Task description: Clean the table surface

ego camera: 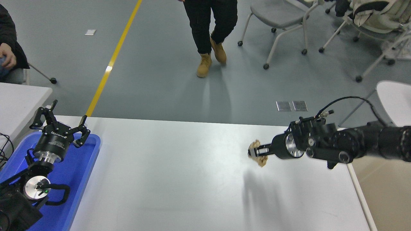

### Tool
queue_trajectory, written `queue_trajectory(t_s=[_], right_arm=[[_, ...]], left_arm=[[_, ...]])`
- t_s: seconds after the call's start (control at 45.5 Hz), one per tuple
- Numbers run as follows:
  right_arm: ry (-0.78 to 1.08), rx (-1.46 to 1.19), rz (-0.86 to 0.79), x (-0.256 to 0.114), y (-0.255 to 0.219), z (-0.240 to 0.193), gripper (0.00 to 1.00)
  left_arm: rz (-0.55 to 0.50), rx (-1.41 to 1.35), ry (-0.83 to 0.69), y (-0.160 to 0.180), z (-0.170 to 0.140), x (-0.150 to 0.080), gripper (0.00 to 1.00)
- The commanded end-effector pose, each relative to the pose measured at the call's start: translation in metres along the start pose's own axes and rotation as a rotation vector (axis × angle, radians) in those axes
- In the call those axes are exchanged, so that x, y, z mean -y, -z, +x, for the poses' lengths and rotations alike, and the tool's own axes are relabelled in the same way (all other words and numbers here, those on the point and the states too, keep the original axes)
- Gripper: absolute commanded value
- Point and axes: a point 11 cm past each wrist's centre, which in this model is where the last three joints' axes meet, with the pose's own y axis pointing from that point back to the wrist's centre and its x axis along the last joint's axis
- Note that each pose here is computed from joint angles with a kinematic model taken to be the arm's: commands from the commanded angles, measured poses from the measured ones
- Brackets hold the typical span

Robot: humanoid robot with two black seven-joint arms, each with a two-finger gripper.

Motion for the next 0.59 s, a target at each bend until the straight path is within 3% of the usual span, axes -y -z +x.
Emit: queue_trajectory(t_s=[0.0, 0.308, 0.571], right_arm=[[-0.07, 0.077, -0.032, -0.062, -0.028, 0.033, 0.0], [-0.115, 0.158, -0.102, -0.131, -0.065, 0.058, 0.0], [-0.134, 0.184, -0.122, -0.153, -0.075, 0.062, 0.0]], left_arm=[[-0.001, 0.001, -0.001, 0.0, 0.0, 0.0, 1.0], [-0.001, 0.0, 0.0, 0.0, 0.0, 0.0, 1.0], [-0.001, 0.0, 0.0, 0.0, 0.0, 0.0, 1.0]])
